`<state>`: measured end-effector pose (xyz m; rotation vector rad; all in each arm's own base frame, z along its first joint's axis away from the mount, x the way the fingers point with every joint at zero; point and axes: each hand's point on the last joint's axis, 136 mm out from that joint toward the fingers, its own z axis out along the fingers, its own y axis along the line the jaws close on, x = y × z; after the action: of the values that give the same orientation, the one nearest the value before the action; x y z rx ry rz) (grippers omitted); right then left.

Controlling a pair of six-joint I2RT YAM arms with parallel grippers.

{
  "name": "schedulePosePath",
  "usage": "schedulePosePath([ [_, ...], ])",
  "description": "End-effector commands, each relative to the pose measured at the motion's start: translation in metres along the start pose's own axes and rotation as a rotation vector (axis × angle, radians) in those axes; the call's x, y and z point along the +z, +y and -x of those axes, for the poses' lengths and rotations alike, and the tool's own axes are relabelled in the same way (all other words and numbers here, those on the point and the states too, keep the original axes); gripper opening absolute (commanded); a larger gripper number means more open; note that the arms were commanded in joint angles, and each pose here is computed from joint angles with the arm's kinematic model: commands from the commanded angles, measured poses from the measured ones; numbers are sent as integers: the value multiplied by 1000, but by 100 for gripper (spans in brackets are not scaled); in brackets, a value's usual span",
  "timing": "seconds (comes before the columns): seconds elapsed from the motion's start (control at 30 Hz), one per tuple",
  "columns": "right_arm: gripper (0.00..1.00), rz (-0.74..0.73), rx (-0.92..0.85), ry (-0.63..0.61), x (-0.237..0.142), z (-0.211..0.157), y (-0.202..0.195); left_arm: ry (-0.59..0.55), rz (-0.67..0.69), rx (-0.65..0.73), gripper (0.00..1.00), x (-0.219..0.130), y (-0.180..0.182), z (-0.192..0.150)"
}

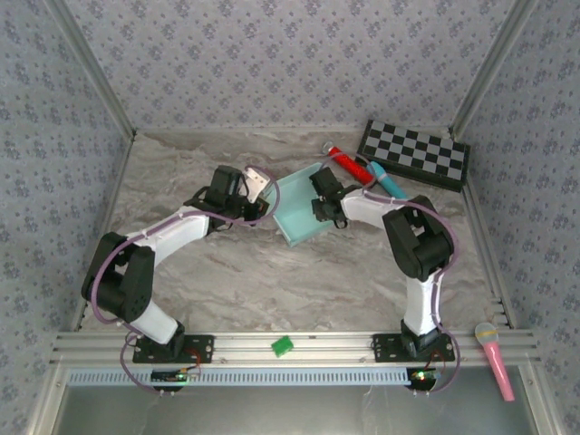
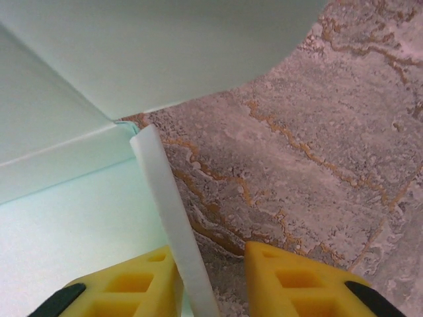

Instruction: Fold the paper box

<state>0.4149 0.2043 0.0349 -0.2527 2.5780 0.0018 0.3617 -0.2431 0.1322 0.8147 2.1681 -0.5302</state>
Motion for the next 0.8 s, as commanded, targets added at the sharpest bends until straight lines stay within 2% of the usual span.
schedulePosePath([
  [0.0, 27, -121, -31, 5, 3, 2, -12, -21, -12, 30, 0, -5, -5, 7],
  [0.23, 22, -259, -65, 42, 6, -9, -20, -14, -9, 29, 0, -4, -4, 5],
  [0.4, 21, -294, -58, 68, 10, -16, -24, -12, -10, 27, 0, -3, -4, 5],
  [0.57, 22, -214, -42, 50, 6, -14, -12, -8, -5, 29, 0, -2, -3, 4],
  [0.77, 36, -77, 28, -13, -20, 3, 5, -8, -7, 57, 0, 0, -3, 7],
])
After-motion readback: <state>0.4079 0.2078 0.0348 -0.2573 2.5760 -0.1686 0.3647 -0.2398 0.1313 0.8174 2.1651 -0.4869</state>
